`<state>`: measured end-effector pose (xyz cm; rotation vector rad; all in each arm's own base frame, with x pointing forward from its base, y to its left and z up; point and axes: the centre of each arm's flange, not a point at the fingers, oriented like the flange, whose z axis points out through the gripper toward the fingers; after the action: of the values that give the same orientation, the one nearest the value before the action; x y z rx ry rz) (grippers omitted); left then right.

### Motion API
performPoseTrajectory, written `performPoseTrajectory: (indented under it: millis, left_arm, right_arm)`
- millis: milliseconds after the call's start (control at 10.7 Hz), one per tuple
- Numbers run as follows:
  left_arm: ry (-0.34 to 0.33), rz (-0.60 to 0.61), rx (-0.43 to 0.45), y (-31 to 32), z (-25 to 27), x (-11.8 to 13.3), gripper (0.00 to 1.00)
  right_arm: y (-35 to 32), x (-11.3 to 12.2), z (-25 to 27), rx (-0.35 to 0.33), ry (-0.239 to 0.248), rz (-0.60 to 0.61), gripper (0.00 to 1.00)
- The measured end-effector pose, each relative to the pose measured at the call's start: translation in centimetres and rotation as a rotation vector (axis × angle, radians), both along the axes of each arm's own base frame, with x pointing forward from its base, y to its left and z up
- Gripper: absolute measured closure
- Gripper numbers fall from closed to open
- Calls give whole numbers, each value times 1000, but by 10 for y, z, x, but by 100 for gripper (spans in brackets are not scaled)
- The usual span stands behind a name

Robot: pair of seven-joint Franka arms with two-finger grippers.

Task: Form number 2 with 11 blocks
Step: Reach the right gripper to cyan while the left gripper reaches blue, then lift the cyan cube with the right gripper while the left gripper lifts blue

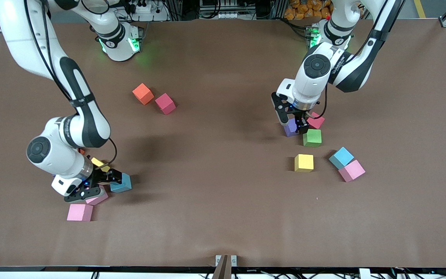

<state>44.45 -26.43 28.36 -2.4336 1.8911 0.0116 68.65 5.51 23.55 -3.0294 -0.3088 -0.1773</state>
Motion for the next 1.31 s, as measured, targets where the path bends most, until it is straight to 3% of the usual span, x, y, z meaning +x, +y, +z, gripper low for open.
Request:
performPoseTrajectory:
  millis: [467, 1308]
  left_arm:
    - [-13, 4, -31, 7, -19, -6, 0]
    - [1, 34, -66, 25, -61, -12, 0]
  right_arm:
    - [2, 0, -14, 57, 19, -54, 0]
    - [10, -3, -42, 63, -40, -76, 0]
